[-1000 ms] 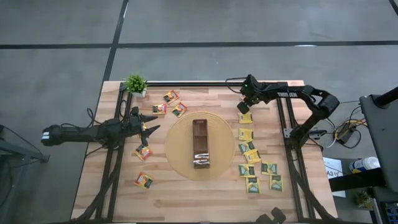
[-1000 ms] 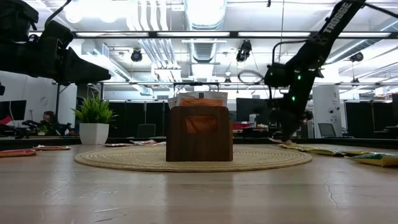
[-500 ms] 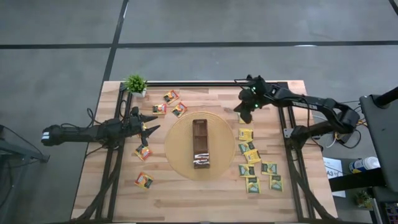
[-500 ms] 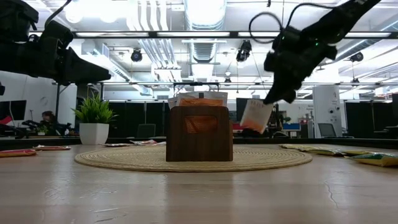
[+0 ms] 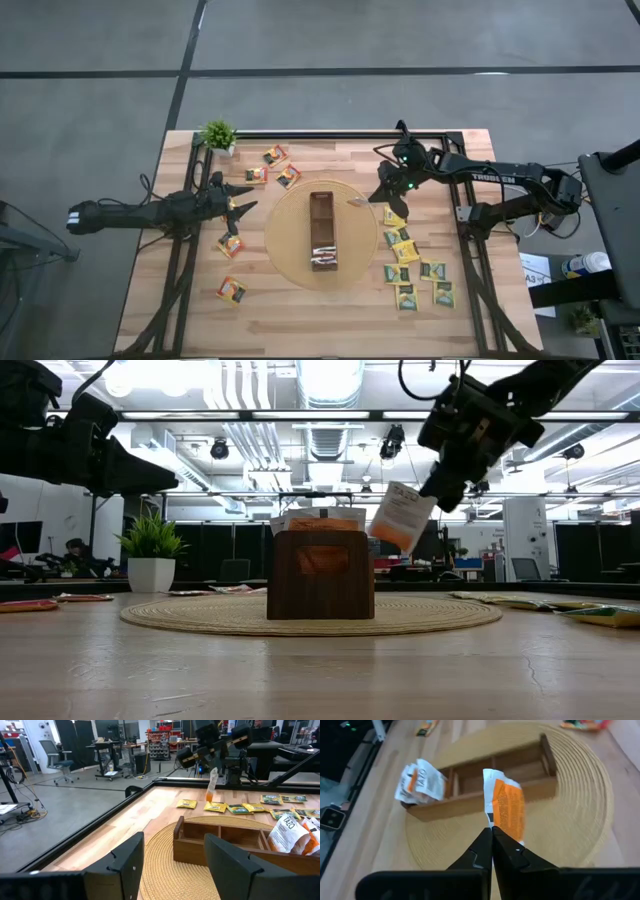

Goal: Pick & Place Tea
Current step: Put the white tea bag into the bottom section of the wooden organizer

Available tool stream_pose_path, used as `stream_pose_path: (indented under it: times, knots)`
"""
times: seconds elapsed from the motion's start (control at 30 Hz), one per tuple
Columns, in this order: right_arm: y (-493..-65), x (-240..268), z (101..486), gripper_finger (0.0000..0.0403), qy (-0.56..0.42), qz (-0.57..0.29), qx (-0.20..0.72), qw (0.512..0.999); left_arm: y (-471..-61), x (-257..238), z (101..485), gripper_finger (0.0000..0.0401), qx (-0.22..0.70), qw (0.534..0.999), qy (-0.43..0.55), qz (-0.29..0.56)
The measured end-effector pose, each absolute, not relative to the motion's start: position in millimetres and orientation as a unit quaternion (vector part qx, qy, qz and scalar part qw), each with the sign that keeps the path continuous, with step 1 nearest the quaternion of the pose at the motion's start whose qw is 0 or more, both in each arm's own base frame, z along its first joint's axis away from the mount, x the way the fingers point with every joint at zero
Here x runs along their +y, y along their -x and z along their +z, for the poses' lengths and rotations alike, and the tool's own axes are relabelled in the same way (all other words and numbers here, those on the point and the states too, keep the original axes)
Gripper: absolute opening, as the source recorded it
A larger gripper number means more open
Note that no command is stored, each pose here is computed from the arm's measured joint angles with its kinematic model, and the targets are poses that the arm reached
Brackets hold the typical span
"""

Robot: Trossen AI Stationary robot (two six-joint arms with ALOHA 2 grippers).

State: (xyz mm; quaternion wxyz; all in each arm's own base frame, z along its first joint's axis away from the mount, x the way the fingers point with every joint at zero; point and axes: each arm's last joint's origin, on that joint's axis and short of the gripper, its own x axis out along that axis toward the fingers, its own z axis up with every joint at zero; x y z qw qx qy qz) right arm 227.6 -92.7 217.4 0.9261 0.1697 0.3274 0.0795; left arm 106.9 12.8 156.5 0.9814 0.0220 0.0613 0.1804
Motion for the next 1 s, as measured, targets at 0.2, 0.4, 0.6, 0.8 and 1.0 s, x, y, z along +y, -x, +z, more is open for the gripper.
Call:
stream_pose_path:
  times: [0.2,0.4,0.6,0.8,1.0]
  knots:
    - [-238.4,-77.7,223.6,0.0008,-0.156,0.113,0.319,0.928,-106.9,12.8,156.4,0.0202,0.061,0.981,-0.022,0.180]
    - [-247.7,-58.4,228.7,0.0008,-0.139,0.162,0.295,0.931,-106.9,12.8,156.4,0.0202,0.061,0.981,-0.022,0.180]
    - [-252.8,-41.1,230.6,0.0008,-0.124,0.197,0.288,0.929,-106.9,12.7,156.5,0.0202,0.061,0.982,-0.022,0.180]
    - [-267.9,-35.1,223.1,0.0008,-0.131,0.206,0.274,0.930,-106.9,12.7,156.4,0.0202,0.061,0.982,-0.022,0.180]
    - [-286.7,-38.0,208.4,0.0008,-0.169,0.215,0.264,0.925,-106.9,12.7,156.4,0.0202,0.061,0.981,-0.022,0.180]
